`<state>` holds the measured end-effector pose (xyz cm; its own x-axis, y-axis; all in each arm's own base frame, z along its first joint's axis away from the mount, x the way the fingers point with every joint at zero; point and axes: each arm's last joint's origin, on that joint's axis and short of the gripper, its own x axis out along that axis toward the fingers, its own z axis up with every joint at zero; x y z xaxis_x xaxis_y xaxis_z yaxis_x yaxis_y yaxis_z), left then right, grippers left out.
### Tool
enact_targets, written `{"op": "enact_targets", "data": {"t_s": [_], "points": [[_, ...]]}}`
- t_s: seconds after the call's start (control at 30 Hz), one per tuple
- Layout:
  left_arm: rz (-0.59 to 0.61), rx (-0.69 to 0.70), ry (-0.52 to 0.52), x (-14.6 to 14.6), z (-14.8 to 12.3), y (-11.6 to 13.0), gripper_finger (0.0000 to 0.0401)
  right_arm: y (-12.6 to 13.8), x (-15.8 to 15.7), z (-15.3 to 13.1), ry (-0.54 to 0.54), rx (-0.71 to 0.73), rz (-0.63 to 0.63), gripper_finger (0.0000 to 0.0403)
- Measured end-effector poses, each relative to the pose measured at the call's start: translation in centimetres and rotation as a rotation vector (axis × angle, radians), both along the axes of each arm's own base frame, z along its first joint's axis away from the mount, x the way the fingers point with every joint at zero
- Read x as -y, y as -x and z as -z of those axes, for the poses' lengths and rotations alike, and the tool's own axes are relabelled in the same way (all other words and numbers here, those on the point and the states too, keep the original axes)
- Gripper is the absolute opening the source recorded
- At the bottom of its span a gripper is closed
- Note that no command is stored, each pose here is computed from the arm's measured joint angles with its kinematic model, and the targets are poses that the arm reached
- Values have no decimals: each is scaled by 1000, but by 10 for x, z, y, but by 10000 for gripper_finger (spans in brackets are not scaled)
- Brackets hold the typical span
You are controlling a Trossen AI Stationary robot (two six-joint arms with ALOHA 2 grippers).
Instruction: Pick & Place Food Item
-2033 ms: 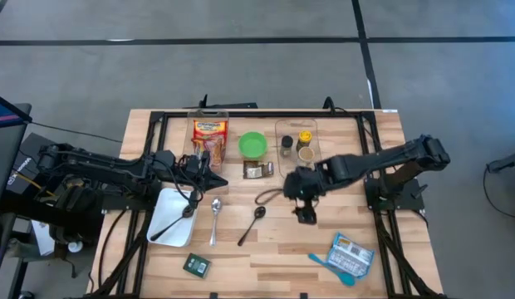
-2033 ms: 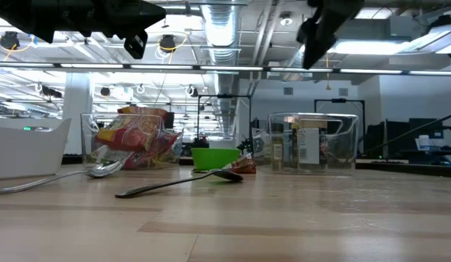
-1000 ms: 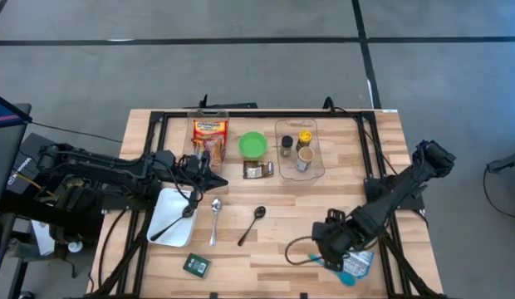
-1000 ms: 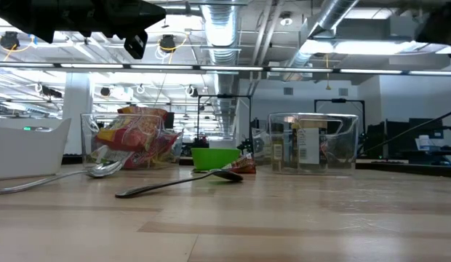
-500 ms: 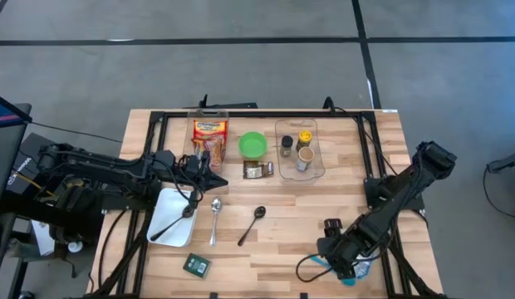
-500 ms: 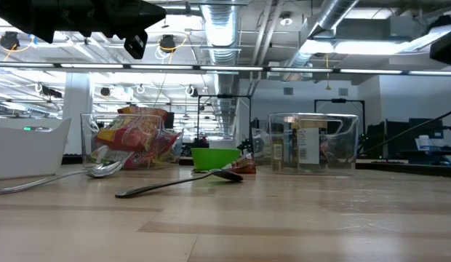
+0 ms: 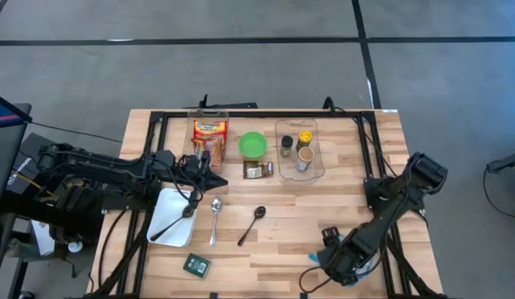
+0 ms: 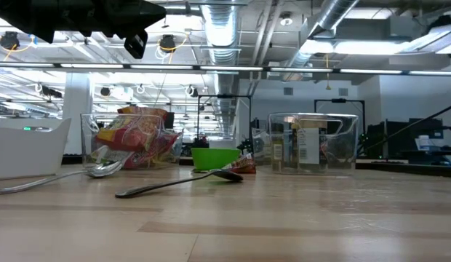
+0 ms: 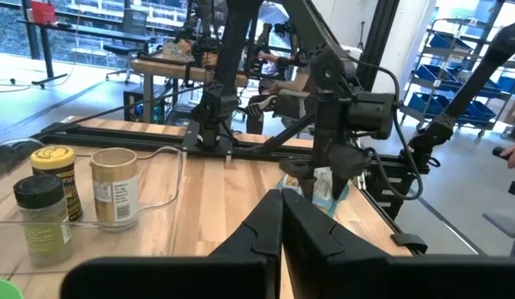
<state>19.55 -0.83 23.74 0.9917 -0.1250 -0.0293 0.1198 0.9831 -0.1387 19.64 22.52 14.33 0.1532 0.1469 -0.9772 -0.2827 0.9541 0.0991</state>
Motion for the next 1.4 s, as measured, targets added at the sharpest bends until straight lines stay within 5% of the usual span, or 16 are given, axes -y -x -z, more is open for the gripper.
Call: {"op": "enact_targets", "data": {"t_s": [0.6,1.4], "points": [[0,-1,0,0,0,0,1,8,-9,2,3,1,-40,300],[0,-1,0,0,0,0,1,8,-9,2,6,-1,-38,207]]}}
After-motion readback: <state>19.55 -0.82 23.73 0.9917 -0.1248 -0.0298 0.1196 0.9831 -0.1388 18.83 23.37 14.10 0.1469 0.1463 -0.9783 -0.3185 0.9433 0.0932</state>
